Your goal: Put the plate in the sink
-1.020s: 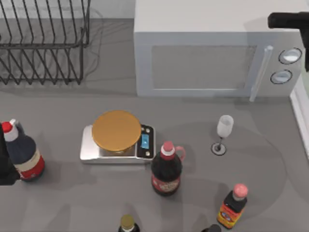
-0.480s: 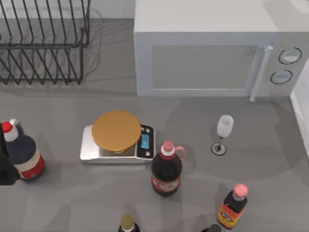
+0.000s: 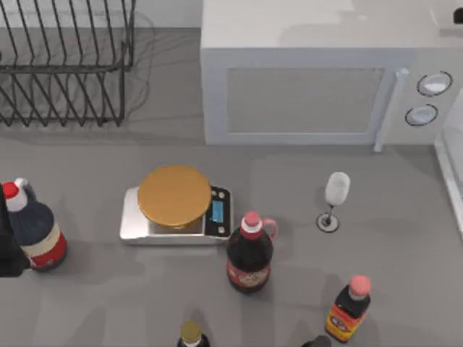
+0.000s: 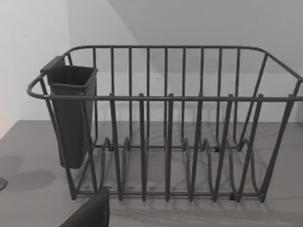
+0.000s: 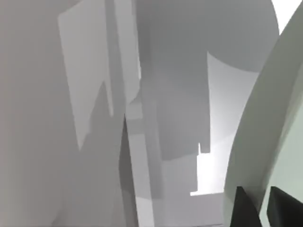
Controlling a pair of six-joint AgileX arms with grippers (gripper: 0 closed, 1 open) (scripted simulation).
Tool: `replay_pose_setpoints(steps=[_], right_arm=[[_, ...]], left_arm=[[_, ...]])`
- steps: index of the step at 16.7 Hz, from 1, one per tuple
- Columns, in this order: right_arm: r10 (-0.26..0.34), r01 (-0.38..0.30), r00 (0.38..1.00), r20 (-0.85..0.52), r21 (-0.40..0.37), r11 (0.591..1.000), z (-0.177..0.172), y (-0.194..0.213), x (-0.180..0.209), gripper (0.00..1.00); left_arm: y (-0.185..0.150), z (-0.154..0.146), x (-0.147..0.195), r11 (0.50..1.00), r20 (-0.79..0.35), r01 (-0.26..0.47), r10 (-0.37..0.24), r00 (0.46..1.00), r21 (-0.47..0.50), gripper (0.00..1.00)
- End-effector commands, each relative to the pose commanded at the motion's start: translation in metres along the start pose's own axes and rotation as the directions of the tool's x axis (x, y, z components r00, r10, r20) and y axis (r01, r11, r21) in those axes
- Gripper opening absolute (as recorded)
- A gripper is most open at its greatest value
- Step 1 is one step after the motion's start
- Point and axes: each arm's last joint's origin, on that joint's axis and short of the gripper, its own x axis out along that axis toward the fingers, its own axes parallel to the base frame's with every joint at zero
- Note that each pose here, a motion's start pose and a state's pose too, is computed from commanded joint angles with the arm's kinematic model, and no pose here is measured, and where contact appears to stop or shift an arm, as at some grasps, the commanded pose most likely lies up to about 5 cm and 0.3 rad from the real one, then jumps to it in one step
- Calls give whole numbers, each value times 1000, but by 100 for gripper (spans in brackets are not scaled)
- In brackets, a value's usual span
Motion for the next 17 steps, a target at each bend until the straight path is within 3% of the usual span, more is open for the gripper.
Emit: replay_pose_setpoints(steps=[4, 9, 17], right_arm=[[31, -36, 998, -62, -80, 996, 12, -11, 39, 0], [34, -40, 997, -66, -88, 995, 13, -12, 41, 0], [34, -40, 997, -66, -88, 995, 13, -12, 41, 60]], left_arm=[[0, 0, 0, 1000, 0, 0, 0, 1000, 0, 100], [0, 0, 0, 1000, 0, 0, 0, 1000, 0, 100], [0, 0, 0, 1000, 0, 0, 0, 1000, 0, 100]])
